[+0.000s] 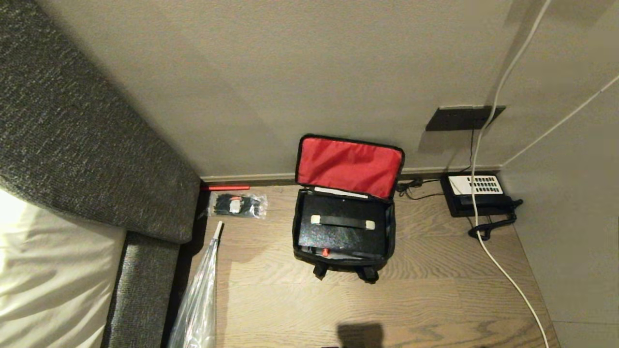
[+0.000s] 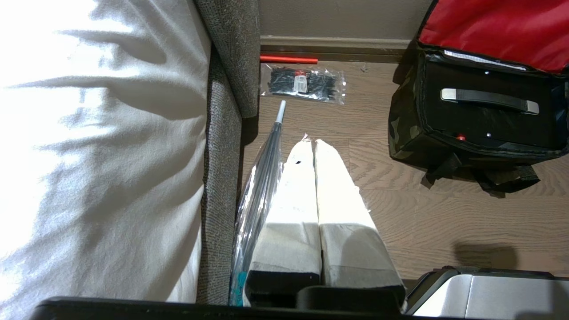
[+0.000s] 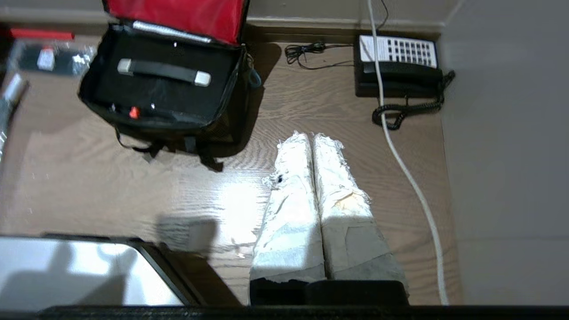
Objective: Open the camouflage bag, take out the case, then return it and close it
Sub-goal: Grip the handle
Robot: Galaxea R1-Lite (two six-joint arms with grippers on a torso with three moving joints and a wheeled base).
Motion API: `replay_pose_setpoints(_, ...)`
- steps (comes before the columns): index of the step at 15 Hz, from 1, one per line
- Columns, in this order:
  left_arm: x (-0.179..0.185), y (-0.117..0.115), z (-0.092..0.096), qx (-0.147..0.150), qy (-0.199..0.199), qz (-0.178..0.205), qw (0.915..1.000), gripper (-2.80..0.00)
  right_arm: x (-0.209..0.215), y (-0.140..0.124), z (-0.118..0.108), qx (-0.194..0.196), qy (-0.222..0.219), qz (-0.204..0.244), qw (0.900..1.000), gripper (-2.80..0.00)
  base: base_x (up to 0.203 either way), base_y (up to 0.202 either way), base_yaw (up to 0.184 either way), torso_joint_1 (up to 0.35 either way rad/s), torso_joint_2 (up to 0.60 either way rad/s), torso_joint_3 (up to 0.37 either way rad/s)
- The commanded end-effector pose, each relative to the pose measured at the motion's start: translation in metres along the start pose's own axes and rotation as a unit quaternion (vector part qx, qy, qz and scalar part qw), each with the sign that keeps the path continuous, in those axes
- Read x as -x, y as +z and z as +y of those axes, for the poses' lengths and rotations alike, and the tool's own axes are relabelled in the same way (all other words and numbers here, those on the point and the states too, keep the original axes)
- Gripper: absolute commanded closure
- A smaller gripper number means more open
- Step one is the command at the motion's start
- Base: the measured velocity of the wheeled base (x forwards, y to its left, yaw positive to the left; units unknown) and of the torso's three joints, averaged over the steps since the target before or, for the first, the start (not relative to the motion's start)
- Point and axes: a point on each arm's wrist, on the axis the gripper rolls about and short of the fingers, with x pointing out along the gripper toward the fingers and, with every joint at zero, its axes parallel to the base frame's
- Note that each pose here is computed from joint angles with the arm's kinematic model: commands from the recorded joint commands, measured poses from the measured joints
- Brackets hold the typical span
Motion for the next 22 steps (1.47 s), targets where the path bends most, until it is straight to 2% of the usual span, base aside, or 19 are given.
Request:
replay_pose_setpoints(1, 0.0, -0.001, 0.0, 0.0, 0.0, 0.001, 1.0, 0.0, 0.0, 0.0, 0.0, 0.009, 0.001, -0.001, 1.0, 0.0, 0.0, 0.0, 0.0, 0.0, 0.0, 0.0)
replay_pose_setpoints(3, 0.0, -0.001, 0.0, 0.0, 0.0, 0.001, 1.0, 0.0, 0.001, 0.006, -0.001, -0.018, -0.011, -0.023, 1.0, 0.0, 0.0, 0.0, 0.0, 0.0, 0.0, 0.0)
replay_pose_setpoints(4, 0.0, -0.001, 0.0, -0.001, 0.0, 0.001, 1.0, 0.0, 0.005, 0.019, -0.002, -0.03, -0.015, -0.053, 0.998, 0.0, 0.0, 0.0, 0.0, 0.0, 0.0, 0.0)
replay_pose_setpoints(6, 0.0, -0.001, 0.0, -0.001, 0.0, 0.001, 1.0, 0.0, 0.027, 0.06, -0.004, -0.036, 0.01, -0.086, 0.996, 0.0, 0.0, 0.0, 0.0, 0.0, 0.0, 0.0)
replay_pose_setpoints(8, 0.0, -0.001, 0.0, -0.001, 0.0, 0.001, 1.0, 0.0, 0.066, 0.096, -0.004, -0.04, 0.043, -0.082, 0.995, 0.0, 0.0, 0.0, 0.0, 0.0, 0.0, 0.0)
replay_pose_setpoints(9, 0.0, -0.001, 0.0, -0.001, 0.0, 0.001, 1.0, 0.0, 0.083, 0.102, -0.004, -0.046, 0.061, -0.058, 0.995, 0.0, 0.0, 0.0, 0.0, 0.0, 0.0, 0.0)
replay_pose_setpoints(10, 0.0, -0.001, 0.0, -0.001, 0.0, 0.001, 1.0, 0.0, 0.095, 0.099, -0.002, -0.055, 0.09, -0.009, 0.994, 0.0, 0.0, 0.0, 0.0, 0.0, 0.0, 0.0)
replay_pose_setpoints(11, 0.0, -0.001, 0.0, -0.001, 0.0, 0.001, 1.0, 0.0, 0.098, 0.098, -0.001, -0.064, 0.114, 0.036, 0.991, 0.0, 0.0, 0.0, 0.0, 0.0, 0.0, 0.0)
replay_pose_setpoints(13, 0.0, -0.001, 0.0, -0.001, 0.0, 0.001, 1.0, 0.0, 0.083, 0.12, -0.002, -0.081, 0.127, 0.094, 0.984, 0.0, 0.0, 0.0, 0.0, 0.0, 0.0, 0.0)
replay_pose_setpoints(14, 0.0, -0.001, 0.0, -0.001, 0.0, 0.001, 1.0, 0.0, 0.062, 0.135, -0.004, -0.094, 0.132, 0.147, 0.976, 0.0, 0.0, 0.0, 0.0, 0.0, 0.0, 0.0)
replay_pose_setpoints(16, 0.0, -0.001, 0.0, -0.001, 0.0, 0.001, 1.0, 0.0, -0.004, 0.16, -0.007, -0.12, 0.135, 0.264, 0.947, 0.0, 0.0, 0.0, 0.0, 0.0, 0.0, 0.0)
replay_pose_setpoints(17, 0.0, -0.001, 0.0, -0.001, 0.0, 0.001, 1.0, 0.0, -0.043, 0.165, -0.008, -0.129, 0.136, 0.303, 0.934, 0.0, 0.0, 0.0, 0.0, 0.0, 0.0, 0.0)
replay_pose_setpoints(18, 0.0, -0.001, 0.0, -0.001, 0.0, 0.001, 1.0, 0.0, -0.08, 0.167, -0.009, -0.135, 0.136, 0.325, 0.926, 0.0, 0.0, 0.0, 0.0, 0.0, 0.0, 0.0)
replay_pose_setpoints(19, 0.0, -0.001, 0.0, -0.001, 0.0, 0.001, 1.0, 0.0, -0.123, 0.164, -0.009, -0.139, 0.138, 0.335, 0.922, 0.0, 0.0, 0.0, 0.0, 0.0, 0.0, 0.0)
replay_pose_setpoints(20, 0.0, -0.001, 0.0, -0.001, 0.0, 0.001, 1.0, 0.0, -0.164, 0.159, -0.009, -0.14, 0.144, 0.33, 0.922, 0.0, 0.0, 0.0, 0.0, 0.0, 0.0, 0.0)
replay_pose_setpoints(22, 0.0, -0.001, 0.0, -0.001, 0.0, 0.001, 1.0, 0.0, -0.241, 0.14, -0.001, -0.138, 0.168, 0.292, 0.931, 0.0, 0.0, 0.0, 0.0, 0.0, 0.0, 0.0)
